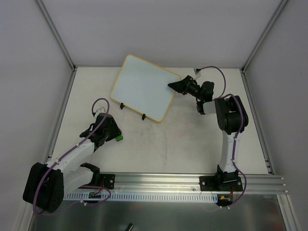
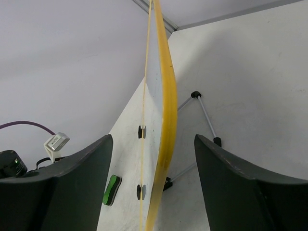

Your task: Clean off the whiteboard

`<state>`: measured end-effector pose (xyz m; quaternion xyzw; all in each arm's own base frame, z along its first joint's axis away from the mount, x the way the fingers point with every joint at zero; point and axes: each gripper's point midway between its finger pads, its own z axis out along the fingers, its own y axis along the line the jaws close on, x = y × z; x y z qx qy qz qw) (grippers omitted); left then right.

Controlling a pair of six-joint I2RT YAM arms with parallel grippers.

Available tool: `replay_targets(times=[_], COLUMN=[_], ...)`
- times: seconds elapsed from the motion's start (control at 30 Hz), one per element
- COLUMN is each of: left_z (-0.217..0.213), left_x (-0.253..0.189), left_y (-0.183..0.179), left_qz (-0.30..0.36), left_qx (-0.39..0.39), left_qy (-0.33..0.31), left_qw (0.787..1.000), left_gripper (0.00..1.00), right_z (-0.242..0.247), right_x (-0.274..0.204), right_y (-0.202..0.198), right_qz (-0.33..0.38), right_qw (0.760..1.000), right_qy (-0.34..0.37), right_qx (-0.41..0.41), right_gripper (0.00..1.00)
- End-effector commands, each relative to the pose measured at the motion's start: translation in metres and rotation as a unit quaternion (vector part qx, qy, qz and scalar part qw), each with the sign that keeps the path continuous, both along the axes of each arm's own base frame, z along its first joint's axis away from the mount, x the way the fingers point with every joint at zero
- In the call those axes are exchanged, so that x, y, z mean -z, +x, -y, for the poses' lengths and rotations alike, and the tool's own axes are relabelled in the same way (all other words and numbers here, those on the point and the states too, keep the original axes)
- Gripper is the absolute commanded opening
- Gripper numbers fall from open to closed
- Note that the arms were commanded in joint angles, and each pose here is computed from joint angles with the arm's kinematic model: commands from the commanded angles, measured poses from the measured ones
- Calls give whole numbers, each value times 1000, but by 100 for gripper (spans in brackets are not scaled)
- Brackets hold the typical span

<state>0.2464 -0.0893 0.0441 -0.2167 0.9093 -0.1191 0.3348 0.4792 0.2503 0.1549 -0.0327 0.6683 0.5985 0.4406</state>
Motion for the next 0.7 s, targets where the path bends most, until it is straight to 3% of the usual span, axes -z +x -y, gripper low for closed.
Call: replay_targets(times=[0.0, 0.17, 0.43, 0.57, 0.67], left_z=[0, 1, 2, 5, 5], left_x=[-3, -4, -7, -15, -24], left_y=[0, 1, 3, 7, 12], left_qz=[6, 8, 11, 22, 36], left_qx=[1, 3, 8, 19, 26], left_qy=[-8, -9, -11, -9, -6], left_qw=[1000, 1000, 1000, 1000, 999], left_gripper=[46, 45, 47, 75, 85], right_z=[-1, -1, 7, 24, 36], right_x=[-48, -45, -44, -45, -44], right_y=[-10, -10, -8, -7, -10], right_qz=[135, 134, 133, 132, 129], right_qw=[991, 991, 991, 991, 990], right_qy=[15, 14, 10, 6, 1], right_qx=[-6, -4, 14, 39, 51], right_gripper=[75, 99, 99, 99, 99])
